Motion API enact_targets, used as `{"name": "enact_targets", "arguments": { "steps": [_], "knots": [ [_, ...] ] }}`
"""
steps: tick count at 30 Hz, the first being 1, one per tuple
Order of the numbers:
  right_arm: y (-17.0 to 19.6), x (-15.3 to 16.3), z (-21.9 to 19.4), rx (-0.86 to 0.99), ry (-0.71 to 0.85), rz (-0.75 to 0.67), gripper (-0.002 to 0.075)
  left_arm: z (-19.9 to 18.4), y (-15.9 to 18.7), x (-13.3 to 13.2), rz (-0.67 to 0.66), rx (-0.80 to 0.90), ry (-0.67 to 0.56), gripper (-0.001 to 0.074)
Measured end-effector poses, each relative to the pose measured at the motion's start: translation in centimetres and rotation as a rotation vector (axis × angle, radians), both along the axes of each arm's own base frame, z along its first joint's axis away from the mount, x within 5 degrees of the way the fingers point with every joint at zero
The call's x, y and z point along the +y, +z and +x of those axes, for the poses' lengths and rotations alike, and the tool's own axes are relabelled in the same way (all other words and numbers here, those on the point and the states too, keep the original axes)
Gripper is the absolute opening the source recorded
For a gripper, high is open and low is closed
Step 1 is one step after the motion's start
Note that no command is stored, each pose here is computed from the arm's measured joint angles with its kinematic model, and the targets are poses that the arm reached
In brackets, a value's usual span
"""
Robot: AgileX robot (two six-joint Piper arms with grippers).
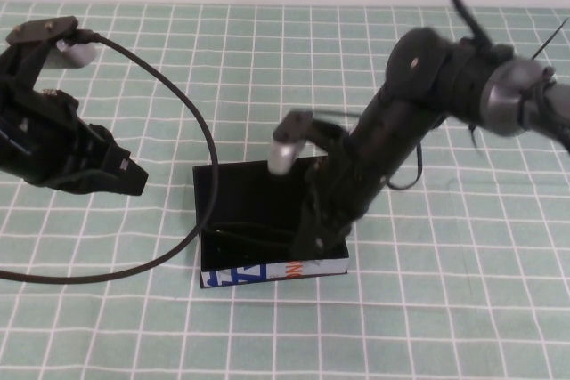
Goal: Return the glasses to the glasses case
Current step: Place the glasses in the glasses case
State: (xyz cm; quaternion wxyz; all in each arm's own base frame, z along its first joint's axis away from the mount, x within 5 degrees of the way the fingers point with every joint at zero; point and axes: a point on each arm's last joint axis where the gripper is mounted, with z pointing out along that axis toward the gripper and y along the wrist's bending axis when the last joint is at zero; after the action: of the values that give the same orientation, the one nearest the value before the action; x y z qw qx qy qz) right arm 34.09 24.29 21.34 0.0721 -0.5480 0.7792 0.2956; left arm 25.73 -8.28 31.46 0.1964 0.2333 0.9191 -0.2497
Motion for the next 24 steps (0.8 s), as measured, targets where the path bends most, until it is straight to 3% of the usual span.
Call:
{"name": "enact_targets", "arguments": {
  "steps": [9,24],
  "knots": [
    [-0.7,0.0,-0.6,-0.014,0.035,-0.066,-0.0011,0.0,0.0,0.0,0.000,0.000,0.000,-0.0006],
    [-1.5,0.0,0.7,-0.080,-0.093,-0.108,-0.0011,0.0,0.0,0.0,0.001,-0.002,-0.003,-0.0006]
  ]
}}
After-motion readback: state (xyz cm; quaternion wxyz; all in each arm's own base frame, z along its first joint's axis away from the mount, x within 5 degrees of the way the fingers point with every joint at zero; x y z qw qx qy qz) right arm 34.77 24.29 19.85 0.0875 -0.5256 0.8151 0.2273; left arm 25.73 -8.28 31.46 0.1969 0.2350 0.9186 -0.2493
